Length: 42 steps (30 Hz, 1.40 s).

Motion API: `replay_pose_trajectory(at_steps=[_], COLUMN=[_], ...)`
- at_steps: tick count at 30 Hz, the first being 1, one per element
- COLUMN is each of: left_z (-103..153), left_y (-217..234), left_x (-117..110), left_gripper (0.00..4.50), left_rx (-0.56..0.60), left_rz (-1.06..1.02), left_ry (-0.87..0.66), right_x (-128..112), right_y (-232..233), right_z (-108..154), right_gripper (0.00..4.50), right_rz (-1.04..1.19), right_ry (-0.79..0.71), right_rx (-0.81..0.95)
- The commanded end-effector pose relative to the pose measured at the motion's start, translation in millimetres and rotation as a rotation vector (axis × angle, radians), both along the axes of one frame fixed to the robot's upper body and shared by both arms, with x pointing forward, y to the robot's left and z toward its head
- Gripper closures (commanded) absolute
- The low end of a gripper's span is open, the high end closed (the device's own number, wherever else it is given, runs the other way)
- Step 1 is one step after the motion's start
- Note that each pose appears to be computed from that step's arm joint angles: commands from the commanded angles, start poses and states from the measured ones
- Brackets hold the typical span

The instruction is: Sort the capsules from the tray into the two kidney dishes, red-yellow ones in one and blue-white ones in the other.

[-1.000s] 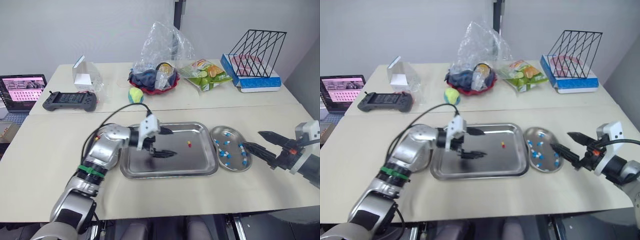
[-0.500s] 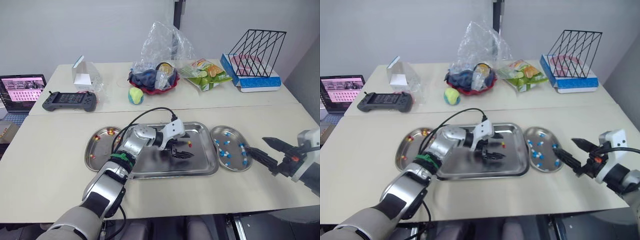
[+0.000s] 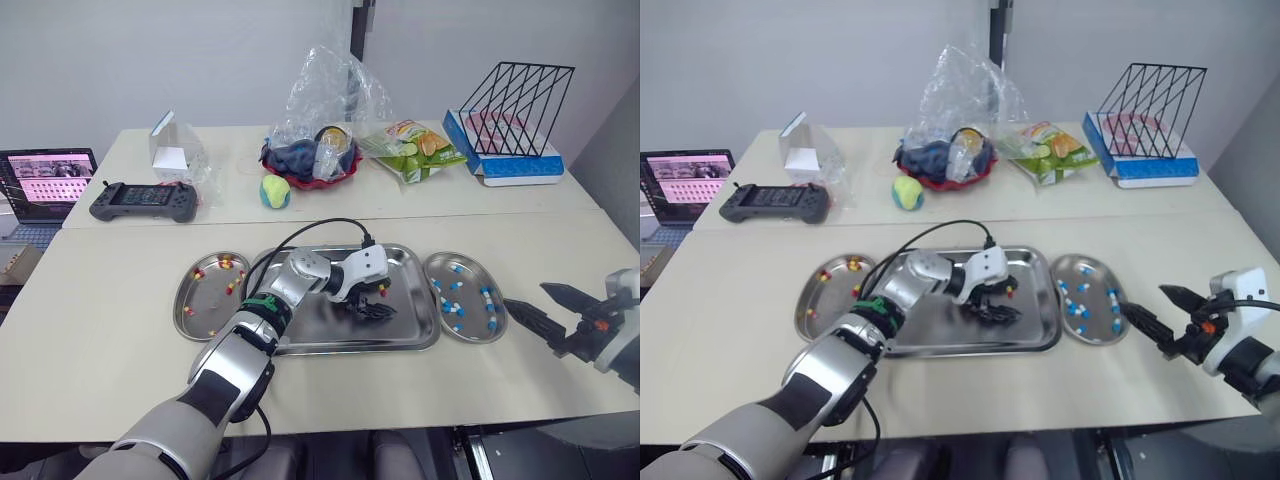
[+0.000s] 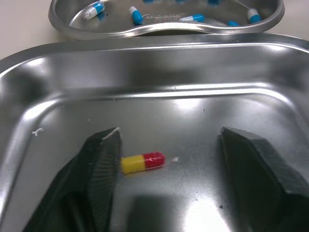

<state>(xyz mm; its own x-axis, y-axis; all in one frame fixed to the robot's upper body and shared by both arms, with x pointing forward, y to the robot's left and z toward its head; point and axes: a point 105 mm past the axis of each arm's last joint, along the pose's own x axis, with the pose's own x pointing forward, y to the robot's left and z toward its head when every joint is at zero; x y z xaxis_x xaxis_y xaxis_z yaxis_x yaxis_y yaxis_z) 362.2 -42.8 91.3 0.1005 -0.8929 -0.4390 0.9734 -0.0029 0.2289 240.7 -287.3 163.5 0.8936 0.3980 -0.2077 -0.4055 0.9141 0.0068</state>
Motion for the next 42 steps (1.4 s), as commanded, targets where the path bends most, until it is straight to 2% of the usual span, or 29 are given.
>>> replay_pose_trajectory(at_steps=[1,5,8,14,22,25,31,34,42], left_z=[-4,-4,-3,7,63,75,82,79,57], left_y=[6,10,15,17,50,75,154,207,275], left_x=[4,4,6,9,18,20,11,4,-20], left_gripper=[2.39,3.76,4.47,4.47,4.47,4.47,4.47,4.47,4.47], left_rx=[0.045,0.053,0.05,0.006,-0.163,-0.178,-0.142,-0.112,-0.041], left_rz=[0.017,0.007,0.018,0.029,0.094,0.159,0.335,0.479,0.678], left_ry=[0.0,0.006,0.01,0.006,-0.001,-0.015,-0.017,-0.002,0.079], right_x=[3,5,9,15,29,33,37,39,45], right_y=[-4,-5,-3,0,7,12,27,29,29], right_z=[10,11,9,10,11,12,20,20,22], right_gripper=[0.0,0.0,0.0,0.0,0.0,0.0,0.0,0.0,0.0], right_rz=[-0.006,-0.004,0.005,0.018,0.069,0.103,0.214,0.25,0.283], right_ry=[-0.026,-0.023,-0.017,-0.018,-0.015,-0.013,-0.011,0.005,0.01], right_rx=[-0.04,-0.048,-0.054,-0.056,-0.054,-0.05,-0.035,-0.04,-0.047])
